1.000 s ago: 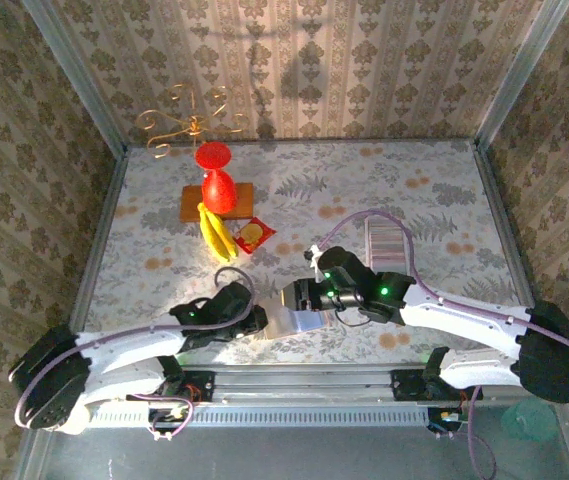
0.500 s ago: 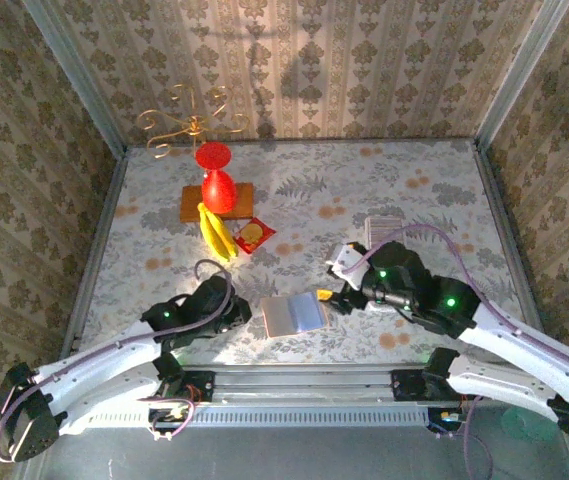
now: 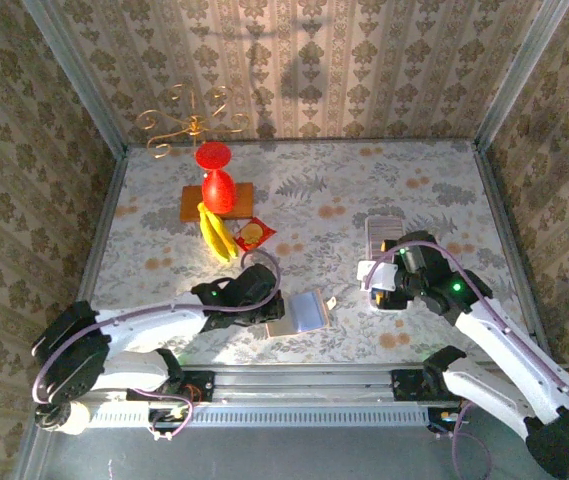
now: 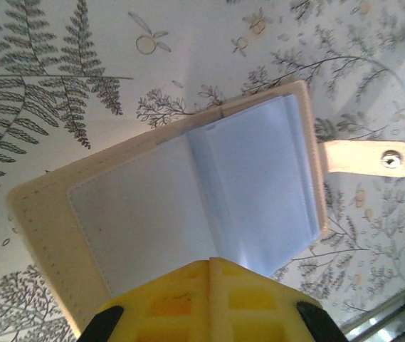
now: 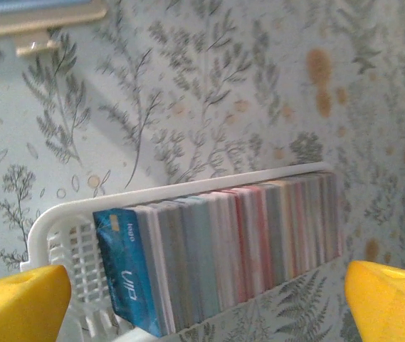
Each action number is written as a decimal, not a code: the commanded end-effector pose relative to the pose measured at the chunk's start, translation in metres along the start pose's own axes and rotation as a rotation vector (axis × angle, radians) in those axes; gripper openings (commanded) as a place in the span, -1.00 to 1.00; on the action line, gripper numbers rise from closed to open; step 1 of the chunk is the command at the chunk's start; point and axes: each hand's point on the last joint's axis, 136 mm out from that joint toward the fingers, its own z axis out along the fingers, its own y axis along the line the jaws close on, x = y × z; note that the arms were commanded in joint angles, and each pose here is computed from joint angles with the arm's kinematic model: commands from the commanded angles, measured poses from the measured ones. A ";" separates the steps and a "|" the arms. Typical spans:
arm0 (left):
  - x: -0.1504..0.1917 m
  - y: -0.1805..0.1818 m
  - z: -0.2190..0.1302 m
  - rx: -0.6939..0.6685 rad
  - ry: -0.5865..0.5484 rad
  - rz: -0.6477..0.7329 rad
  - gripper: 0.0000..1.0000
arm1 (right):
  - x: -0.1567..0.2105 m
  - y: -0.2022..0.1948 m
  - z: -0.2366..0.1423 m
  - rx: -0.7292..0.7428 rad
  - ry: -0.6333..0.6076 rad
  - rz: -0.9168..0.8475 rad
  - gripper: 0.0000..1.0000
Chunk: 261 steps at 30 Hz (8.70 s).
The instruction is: Put the credit cards into the card holder
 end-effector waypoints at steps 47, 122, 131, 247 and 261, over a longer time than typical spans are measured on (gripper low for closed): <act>0.000 0.025 0.000 -0.011 0.090 -0.001 -0.96 | 0.040 0.015 0.064 -0.009 0.081 -0.161 0.07; 0.004 0.033 -0.025 -0.028 0.027 -0.045 -0.91 | -0.027 -0.021 -0.053 -0.017 -0.191 0.882 -1.00; 0.008 0.051 -0.026 -0.093 0.007 -0.090 -0.94 | -0.082 -0.011 -0.043 -0.381 -0.314 1.560 -1.00; 0.049 0.087 -0.009 -0.178 0.010 -0.140 -0.97 | -0.170 0.096 0.091 -0.756 -0.266 1.887 -1.00; 0.035 0.074 -0.019 -0.116 -0.059 -0.141 -0.86 | -0.165 0.111 0.106 -0.780 -0.184 1.922 -1.00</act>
